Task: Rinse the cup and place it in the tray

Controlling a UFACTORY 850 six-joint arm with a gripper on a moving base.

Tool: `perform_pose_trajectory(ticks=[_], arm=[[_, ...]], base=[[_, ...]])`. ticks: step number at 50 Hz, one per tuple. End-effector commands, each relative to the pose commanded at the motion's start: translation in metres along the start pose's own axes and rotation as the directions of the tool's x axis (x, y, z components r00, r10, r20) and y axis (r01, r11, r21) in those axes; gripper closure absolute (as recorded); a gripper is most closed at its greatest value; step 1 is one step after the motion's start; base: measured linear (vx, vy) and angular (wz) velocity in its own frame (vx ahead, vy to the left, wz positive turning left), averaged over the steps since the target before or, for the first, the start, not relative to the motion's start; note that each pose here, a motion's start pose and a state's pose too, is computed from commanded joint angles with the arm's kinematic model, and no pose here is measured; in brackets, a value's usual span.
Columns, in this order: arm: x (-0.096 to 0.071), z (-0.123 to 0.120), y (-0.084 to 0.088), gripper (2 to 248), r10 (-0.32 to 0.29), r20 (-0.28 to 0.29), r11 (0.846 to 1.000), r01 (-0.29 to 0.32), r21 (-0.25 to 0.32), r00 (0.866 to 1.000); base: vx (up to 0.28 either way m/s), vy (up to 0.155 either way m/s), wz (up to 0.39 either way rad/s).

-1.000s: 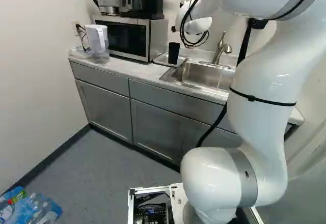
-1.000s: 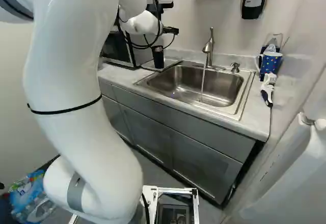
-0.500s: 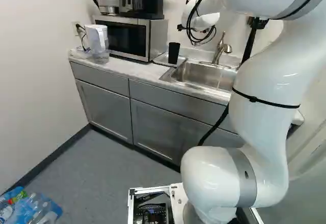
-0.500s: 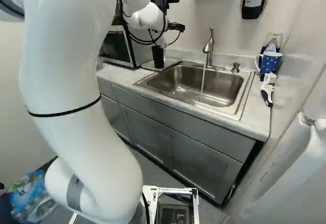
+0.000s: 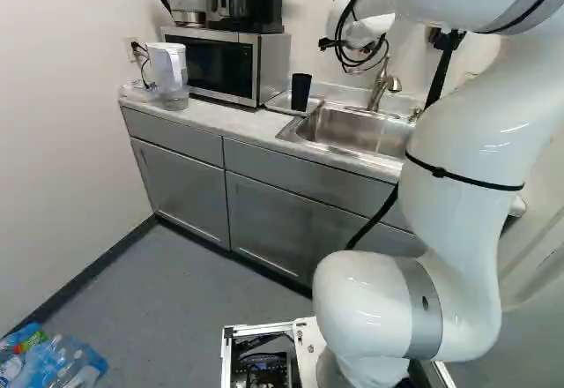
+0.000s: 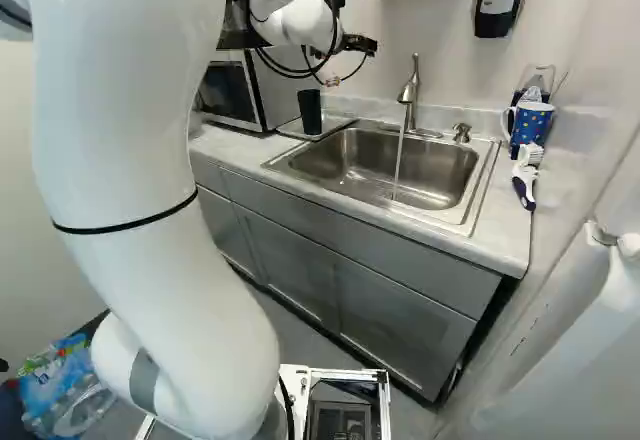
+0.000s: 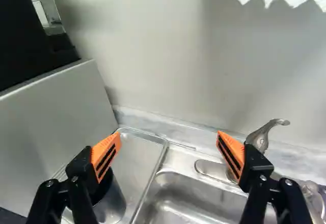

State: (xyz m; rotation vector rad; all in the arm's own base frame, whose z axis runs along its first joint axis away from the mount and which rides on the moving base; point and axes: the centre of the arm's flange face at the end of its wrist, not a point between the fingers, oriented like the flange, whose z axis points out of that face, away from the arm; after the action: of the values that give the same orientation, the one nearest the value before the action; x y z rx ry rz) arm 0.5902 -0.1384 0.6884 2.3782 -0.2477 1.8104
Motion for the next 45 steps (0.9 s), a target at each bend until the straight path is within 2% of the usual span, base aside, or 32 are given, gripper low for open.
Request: perform_pose_trajectory(ticks=[18, 45], arm=[[0.019, -0.001, 0.026, 3, 0.007, -0.030, 0.999, -0.009, -0.041, 1.000], [0.021, 0.013, 0.056, 3, 0.018, -0.034, 0.996, -0.021, -0.085, 0.999]], base=[[0.000, 0.000, 0.000], [0.000, 0.000, 0.000]])
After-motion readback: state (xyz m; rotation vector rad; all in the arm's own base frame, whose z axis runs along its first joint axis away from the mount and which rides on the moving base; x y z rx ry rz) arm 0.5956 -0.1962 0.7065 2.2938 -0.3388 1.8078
